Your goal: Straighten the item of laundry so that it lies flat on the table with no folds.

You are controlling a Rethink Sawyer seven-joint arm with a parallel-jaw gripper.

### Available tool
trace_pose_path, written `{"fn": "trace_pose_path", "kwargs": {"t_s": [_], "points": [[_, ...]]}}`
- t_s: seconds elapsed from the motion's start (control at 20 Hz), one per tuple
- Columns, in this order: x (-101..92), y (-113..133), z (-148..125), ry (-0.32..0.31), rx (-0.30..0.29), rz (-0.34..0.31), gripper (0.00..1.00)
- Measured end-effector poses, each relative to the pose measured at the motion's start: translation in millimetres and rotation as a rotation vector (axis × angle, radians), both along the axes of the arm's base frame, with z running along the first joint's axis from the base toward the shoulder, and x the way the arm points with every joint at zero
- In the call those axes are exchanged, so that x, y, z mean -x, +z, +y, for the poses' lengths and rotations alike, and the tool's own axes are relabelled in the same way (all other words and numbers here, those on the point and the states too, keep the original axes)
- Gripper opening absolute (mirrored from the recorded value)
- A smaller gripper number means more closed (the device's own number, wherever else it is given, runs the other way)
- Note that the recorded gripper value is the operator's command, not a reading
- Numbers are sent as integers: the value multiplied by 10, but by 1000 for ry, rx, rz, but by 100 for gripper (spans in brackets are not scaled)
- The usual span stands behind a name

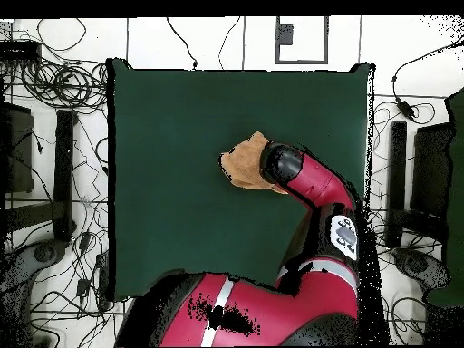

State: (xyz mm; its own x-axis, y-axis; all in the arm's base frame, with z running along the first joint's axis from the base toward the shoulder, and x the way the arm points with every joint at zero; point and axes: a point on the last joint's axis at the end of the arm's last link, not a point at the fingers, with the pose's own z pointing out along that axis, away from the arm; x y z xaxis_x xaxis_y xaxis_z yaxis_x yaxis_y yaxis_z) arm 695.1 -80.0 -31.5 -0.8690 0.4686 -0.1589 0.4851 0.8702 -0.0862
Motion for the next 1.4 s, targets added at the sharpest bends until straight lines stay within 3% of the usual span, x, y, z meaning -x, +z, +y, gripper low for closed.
{"fn": "trace_pose_path", "kwargs": {"t_s": [0.65, 1.4], "points": [[129, 70, 166, -7, -59, 129, 100], [137, 93, 261, -21, -59, 138, 100]]}}
